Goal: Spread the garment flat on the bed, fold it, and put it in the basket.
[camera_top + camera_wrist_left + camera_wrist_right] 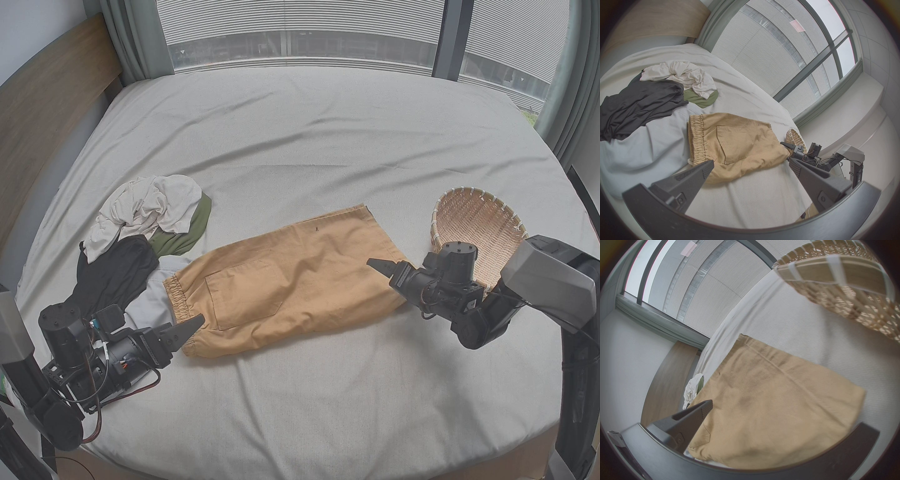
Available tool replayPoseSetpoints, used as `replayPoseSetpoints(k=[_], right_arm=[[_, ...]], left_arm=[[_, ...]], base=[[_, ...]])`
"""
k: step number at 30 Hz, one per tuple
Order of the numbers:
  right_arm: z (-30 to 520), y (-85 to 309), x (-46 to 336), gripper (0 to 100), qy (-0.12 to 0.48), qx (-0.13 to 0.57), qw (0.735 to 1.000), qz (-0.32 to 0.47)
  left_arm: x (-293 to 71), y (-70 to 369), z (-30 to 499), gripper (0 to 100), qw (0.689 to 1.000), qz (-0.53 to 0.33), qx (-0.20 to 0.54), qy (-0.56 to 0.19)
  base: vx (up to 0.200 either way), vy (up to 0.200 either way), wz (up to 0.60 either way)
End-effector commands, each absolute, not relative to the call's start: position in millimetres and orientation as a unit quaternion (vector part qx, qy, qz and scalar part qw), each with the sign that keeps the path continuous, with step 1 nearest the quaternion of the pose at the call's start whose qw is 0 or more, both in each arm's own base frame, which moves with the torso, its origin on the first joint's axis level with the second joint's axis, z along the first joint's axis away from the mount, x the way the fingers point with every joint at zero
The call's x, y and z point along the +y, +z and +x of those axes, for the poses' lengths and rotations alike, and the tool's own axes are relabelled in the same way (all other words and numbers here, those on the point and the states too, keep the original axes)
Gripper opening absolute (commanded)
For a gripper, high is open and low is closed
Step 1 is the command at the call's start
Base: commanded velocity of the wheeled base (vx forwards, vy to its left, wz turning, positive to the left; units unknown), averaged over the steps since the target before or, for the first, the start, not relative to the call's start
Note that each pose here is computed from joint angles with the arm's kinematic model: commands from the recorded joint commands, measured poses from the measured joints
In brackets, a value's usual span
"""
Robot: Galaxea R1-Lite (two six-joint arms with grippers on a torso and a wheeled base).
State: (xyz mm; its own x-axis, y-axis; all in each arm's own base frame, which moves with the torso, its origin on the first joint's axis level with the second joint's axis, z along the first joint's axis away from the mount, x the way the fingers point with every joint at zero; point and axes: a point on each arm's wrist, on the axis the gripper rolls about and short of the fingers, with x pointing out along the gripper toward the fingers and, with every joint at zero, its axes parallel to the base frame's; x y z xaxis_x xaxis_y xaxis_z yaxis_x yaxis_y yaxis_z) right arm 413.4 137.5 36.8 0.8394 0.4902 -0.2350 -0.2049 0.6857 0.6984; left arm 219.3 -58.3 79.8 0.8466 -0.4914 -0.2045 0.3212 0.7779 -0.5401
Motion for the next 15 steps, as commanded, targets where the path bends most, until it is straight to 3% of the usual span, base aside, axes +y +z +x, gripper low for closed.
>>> replayPoseSetpoints(k=[1, 2, 3, 15], right_arm=[[417, 29, 143, 100, 0.196, 0.211, 0.893, 0.346], [417, 28, 143, 100, 0.196, 0.209, 0.893, 0.346], [417, 26, 143, 0, 0.196, 0.208, 0.893, 0.347], [395, 29, 134, 0, 0.191, 0.180, 0.901, 0.346]], left_arm=[[-57, 77, 217, 100, 0.927, -0.252, 0.177, -0.215], [-57, 76, 218, 100, 0.927, -0.252, 0.178, -0.214], [-57, 75, 218, 100, 0.927, -0.252, 0.180, -0.212], [-48, 55, 224, 100, 0.928, -0.256, 0.215, -0.164]], base=[[0.000, 0.000, 0.00], [0.000, 0.000, 0.00], [0.000, 0.000, 0.00], [0.000, 0.000, 0.00]])
